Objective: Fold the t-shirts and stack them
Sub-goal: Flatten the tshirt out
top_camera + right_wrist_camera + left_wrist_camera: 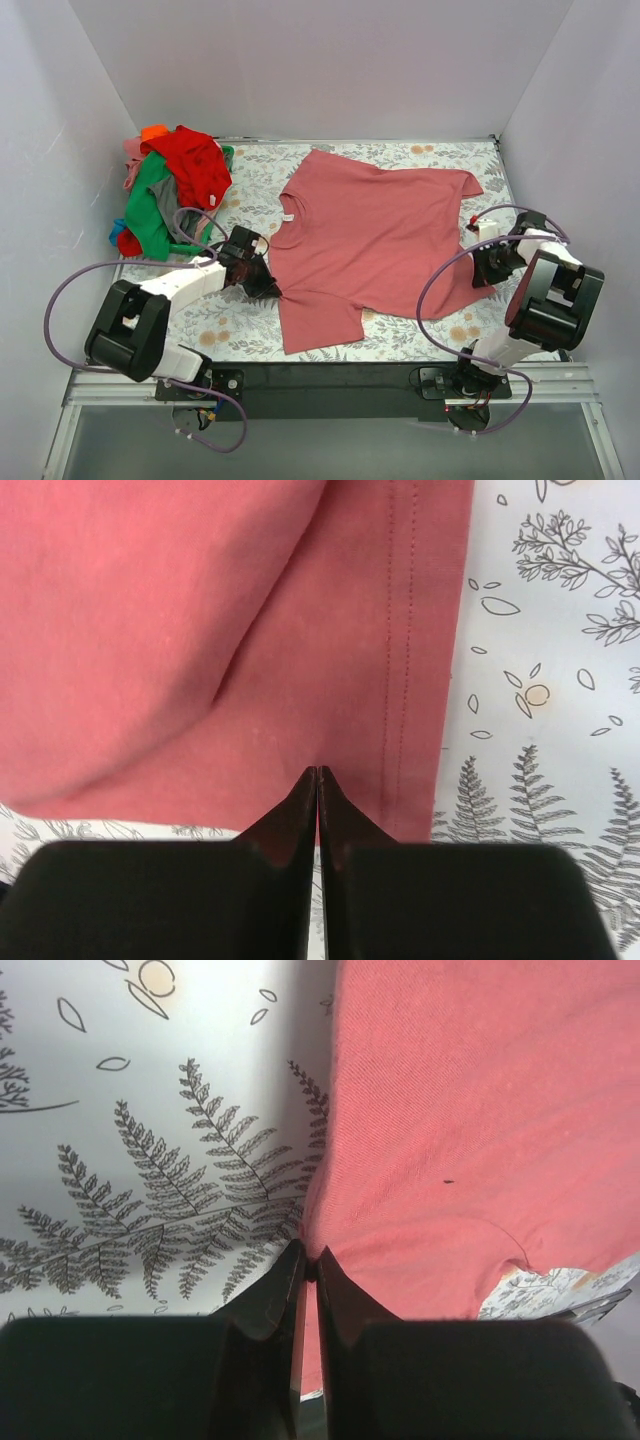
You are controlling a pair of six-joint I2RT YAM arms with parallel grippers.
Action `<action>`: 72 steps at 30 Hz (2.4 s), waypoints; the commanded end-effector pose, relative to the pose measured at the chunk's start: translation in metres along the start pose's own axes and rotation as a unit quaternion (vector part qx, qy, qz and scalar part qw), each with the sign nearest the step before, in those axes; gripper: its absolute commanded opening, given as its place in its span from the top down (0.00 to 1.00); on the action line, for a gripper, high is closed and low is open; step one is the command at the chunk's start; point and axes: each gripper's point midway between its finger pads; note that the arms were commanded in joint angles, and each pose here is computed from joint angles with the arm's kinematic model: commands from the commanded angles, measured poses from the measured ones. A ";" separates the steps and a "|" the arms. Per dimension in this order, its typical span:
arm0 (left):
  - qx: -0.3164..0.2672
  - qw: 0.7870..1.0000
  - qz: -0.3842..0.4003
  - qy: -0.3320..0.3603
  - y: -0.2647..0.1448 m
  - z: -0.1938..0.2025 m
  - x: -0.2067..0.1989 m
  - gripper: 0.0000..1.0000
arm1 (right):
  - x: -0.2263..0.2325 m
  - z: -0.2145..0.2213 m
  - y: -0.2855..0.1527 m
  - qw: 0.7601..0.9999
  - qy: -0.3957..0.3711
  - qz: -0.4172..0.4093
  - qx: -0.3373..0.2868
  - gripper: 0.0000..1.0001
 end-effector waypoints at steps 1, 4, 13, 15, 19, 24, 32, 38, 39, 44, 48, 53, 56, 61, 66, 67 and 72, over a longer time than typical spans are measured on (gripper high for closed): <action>-0.031 0.999 0.011 0.002 -0.013 -0.007 -0.005 1.00 | 0.005 -0.013 -0.020 0.999 -0.014 0.012 -0.027 0.99; -0.044 0.999 0.013 0.000 -0.020 -0.009 -0.006 1.00 | 0.009 -0.030 -0.041 0.997 -0.033 0.027 -0.060 0.99; -0.076 0.996 0.037 0.002 -0.040 -0.020 -0.019 1.00 | -0.001 -0.047 -0.056 0.996 -0.013 0.050 -0.066 0.72; -0.070 0.997 0.037 0.003 -0.038 -0.019 -0.019 1.00 | -0.006 -0.043 -0.047 0.997 -0.003 0.052 -0.055 0.56; -0.052 0.997 0.050 0.012 -0.037 -0.013 -0.023 1.00 | -0.019 -0.033 -0.029 0.997 0.009 0.072 -0.041 0.40; -0.031 0.999 0.040 0.015 -0.030 -0.007 -0.018 1.00 | -0.027 -0.028 -0.023 0.995 0.002 0.092 -0.037 0.38; -0.028 0.999 0.027 0.014 -0.029 -0.008 -0.017 1.00 | -0.032 0.002 -0.008 0.994 -0.011 0.108 0.007 0.42; -0.019 0.999 0.021 0.020 -0.026 -0.003 -0.010 1.00 | -0.020 0.025 0.003 0.995 -0.013 0.091 0.033 0.62; -0.017 0.999 0.020 0.022 -0.026 -0.002 -0.009 1.00 | -0.018 0.027 0.005 0.996 -0.010 0.087 0.036 0.66; -0.021 0.999 0.038 0.029 -0.028 -0.003 -0.016 1.00 | -0.015 0.023 0.007 0.997 -0.003 0.072 0.029 0.99; -0.036 0.997 0.055 0.033 -0.037 -0.007 -0.023 1.00 | -0.008 -0.001 -0.024 0.995 -0.035 0.092 -0.025 0.99; -0.089 0.991 0.093 0.041 -0.071 -0.023 -0.045 1.00 | 0.022 -0.056 -0.103 0.980 -0.101 0.106 -0.135 0.99; -0.141 0.980 0.125 0.066 -0.111 -0.043 -0.072 1.00 | 0.038 -0.095 -0.159 0.964 -0.135 0.124 -0.192 0.99; -0.253 0.950 0.163 0.084 -0.172 -0.094 -0.115 1.00 | 0.071 -0.182 -0.243 0.928 -0.189 0.151 -0.282 0.99; -0.308 0.926 0.204 0.074 -0.208 -0.176 -0.174 1.00 | 0.083 -0.278 -0.267 0.903 -0.218 0.190 -0.318 0.99; -0.315 0.921 0.217 0.075 -0.218 -0.191 -0.188 1.00 | 0.087 -0.297 -0.276 0.896 -0.223 0.200 -0.329 0.99; -0.356 0.881 0.304 0.076 -0.275 -0.291 -0.278 1.00 | 0.074 -0.393 -0.356 0.813 -0.229 0.309 -0.436 0.99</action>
Point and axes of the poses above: each gripper's point midway between its finger pads, its own y axis out along the fingers, its own x axis along the line the jaws close on, z = x × y
